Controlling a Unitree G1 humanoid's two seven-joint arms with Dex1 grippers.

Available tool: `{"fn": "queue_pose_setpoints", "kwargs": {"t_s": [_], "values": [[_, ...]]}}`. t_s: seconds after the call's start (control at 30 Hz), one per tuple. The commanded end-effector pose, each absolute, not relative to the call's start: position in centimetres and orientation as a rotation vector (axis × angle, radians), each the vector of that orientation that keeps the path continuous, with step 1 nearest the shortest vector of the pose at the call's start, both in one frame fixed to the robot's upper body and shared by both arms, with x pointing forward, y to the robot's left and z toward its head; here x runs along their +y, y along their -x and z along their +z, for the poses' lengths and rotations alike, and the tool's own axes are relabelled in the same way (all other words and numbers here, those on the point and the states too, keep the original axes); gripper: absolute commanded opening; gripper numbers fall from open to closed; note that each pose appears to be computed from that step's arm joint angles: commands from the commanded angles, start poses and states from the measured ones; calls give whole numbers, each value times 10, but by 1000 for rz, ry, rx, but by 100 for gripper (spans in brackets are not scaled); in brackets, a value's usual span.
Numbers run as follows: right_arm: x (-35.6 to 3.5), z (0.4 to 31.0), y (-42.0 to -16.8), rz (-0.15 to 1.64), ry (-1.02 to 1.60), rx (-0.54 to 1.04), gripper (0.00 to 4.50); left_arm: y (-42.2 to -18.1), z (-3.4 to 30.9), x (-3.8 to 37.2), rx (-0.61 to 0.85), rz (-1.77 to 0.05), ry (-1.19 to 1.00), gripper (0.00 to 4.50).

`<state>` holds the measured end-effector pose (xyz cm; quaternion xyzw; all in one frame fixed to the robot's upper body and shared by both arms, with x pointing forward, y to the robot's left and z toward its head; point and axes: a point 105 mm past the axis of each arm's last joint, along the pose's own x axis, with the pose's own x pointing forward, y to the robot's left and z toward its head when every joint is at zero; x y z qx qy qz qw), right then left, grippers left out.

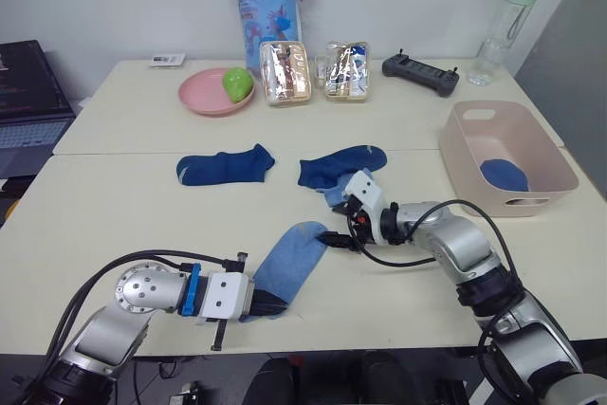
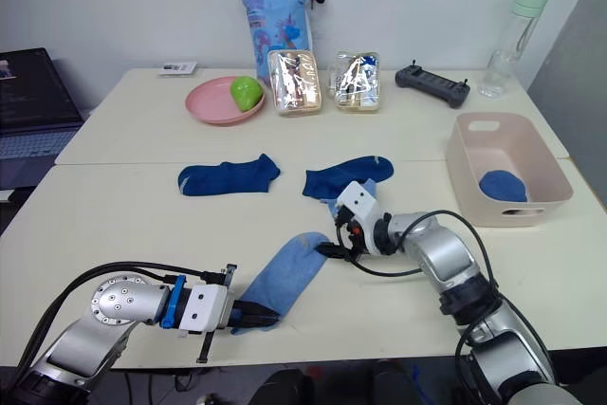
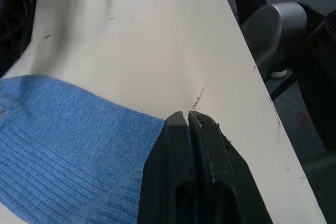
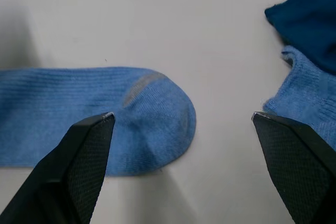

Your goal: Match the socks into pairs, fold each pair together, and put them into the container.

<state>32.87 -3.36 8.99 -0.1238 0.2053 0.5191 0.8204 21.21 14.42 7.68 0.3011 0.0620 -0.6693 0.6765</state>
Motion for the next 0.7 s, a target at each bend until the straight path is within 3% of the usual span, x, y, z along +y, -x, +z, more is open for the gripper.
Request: {"fn": "queue_pose_setpoints", "kwargs": {"t_s": [0.03,0.33,0.53,0.7], "values": [[-24,98,-329,1154,292,387,326,-213,84,145,112,-1479,-699,0],[-28,96,-321,1168,225,401,12,-215,84,142,96,-1464,-689,0],[-32,108,-332,1112,191,347,6,-222,90,128,60,-1473,-657,0],[-19,115,-346,1135,231,307,6,-241,101,99,21,-1462,-549,0]]}}
